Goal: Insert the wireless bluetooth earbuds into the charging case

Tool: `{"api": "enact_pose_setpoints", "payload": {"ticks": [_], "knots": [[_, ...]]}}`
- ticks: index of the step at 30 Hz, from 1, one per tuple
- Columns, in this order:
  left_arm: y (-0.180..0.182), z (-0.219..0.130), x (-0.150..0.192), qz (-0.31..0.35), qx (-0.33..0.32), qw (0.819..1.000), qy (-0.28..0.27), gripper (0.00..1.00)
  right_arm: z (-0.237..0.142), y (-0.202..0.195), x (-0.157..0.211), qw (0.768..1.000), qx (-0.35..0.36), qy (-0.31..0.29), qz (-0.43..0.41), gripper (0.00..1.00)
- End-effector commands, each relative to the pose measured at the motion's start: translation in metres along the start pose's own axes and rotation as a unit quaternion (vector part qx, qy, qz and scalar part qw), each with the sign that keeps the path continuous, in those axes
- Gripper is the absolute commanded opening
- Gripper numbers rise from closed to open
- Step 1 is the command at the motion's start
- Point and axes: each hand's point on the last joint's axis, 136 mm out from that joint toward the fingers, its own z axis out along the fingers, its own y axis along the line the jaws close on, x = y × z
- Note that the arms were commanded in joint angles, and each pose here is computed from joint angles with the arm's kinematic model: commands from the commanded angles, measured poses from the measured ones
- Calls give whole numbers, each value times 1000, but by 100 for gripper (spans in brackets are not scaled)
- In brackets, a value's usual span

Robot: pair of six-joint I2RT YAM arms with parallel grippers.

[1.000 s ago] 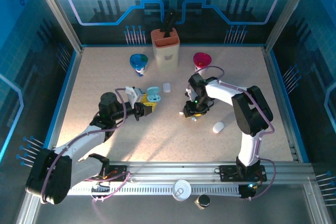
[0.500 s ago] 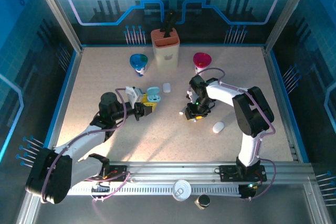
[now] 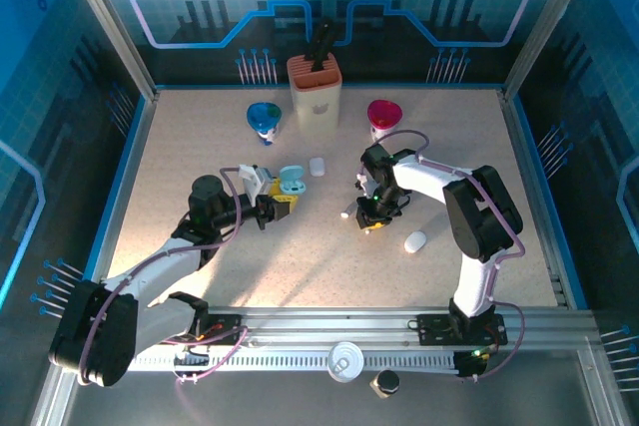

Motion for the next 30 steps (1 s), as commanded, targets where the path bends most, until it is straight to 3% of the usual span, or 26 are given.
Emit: {"api": "enact_pose_setpoints", "payload": {"ticks": [1, 9, 19, 30], "knots": [[-2, -2, -3, 13, 9, 1000, -8, 34, -2, 2, 1, 1000, -5, -1, 12, 19], [-1, -1, -1, 15, 6, 1000, -8, 34, -36, 14, -9, 997, 5, -73, -7, 16], [21, 8, -11, 29, -44, 998, -25, 33, -127, 65, -30, 972, -43, -231, -5, 16], [29, 23, -17, 78, -97, 992, -34, 32, -185, 142, -39, 948, -119, -293, -39, 18]]}}
